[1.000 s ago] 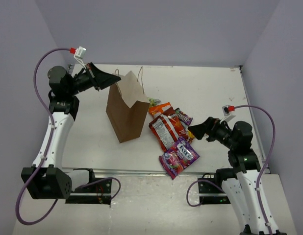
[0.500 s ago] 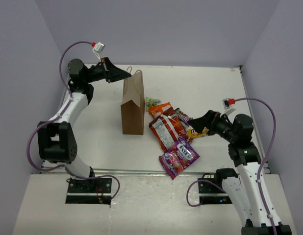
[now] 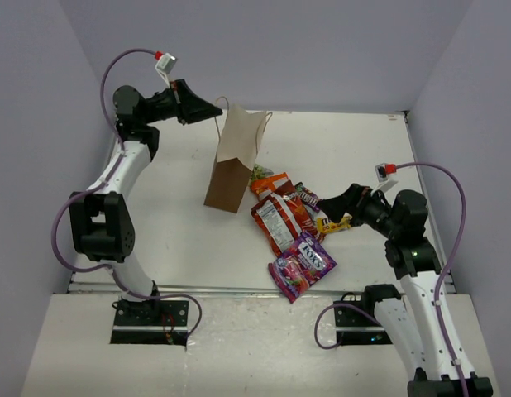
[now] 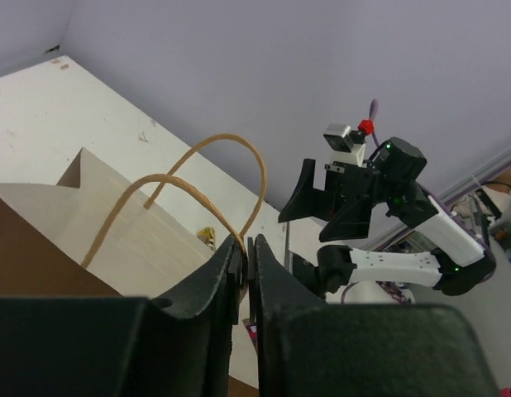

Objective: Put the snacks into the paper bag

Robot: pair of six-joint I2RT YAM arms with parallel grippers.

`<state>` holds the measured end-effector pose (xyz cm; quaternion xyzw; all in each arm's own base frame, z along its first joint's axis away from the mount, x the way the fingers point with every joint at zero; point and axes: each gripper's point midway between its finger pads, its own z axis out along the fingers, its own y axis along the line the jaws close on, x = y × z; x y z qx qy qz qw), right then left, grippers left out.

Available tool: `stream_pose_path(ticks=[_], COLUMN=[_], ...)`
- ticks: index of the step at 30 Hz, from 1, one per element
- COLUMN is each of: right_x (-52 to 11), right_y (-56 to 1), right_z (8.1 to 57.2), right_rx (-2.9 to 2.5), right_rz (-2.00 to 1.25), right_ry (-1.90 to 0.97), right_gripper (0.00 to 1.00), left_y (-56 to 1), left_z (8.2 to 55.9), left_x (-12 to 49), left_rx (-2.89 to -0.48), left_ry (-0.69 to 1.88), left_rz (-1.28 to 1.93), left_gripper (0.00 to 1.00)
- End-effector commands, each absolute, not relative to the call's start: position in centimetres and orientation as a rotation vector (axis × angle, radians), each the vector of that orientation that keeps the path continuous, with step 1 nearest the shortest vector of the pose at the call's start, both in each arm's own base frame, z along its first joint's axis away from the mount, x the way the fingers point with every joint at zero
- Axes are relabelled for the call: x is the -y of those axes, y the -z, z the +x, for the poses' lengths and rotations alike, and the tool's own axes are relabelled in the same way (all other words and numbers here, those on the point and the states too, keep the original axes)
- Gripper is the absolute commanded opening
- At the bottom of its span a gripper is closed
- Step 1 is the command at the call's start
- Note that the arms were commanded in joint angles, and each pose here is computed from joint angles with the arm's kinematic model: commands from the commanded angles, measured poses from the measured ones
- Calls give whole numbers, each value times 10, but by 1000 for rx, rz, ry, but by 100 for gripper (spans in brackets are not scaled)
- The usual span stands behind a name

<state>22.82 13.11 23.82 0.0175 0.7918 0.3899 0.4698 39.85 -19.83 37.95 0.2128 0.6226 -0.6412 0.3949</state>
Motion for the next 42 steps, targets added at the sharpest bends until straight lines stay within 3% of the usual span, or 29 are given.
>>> stream_pose_path(ticks=[1,3,4,7,14,34,39,42], right_x=[-132,-131,-131,-132,-131,-130,-126,-128], right_y=[-260,-259,-259,-258,-258,-261,-253,-240], right_z=[232,232,232,232,232,228,234,240], right_rx=[-1882,-1885,-1887,-1888,-1893,-1892,-1940,-2009], right_rz=[-12,-9,-10,-9,-6,-13,26,24], right_ry=[-946,-941,-940,-942,-937,-931,-894,-898], right_gripper=[99,99,99,99,99,99,99,99], left_y=[-389,-386,-385,-381,-375,-386,-400,-399], left_z=[400,400,401,402,403,414,409,403], left_x=[197,196,194,185,178,115,94,72], left_rx=[-1536,-1545,-1548,-1559,-1613,-1674,-1668,-1746], left_ry=[1586,1588,1584,1572,1524,1372,1165,899], left_rz=[599,590,583,541,524,341,294,155], left_gripper=[17,33,46,69,100,100,100,100])
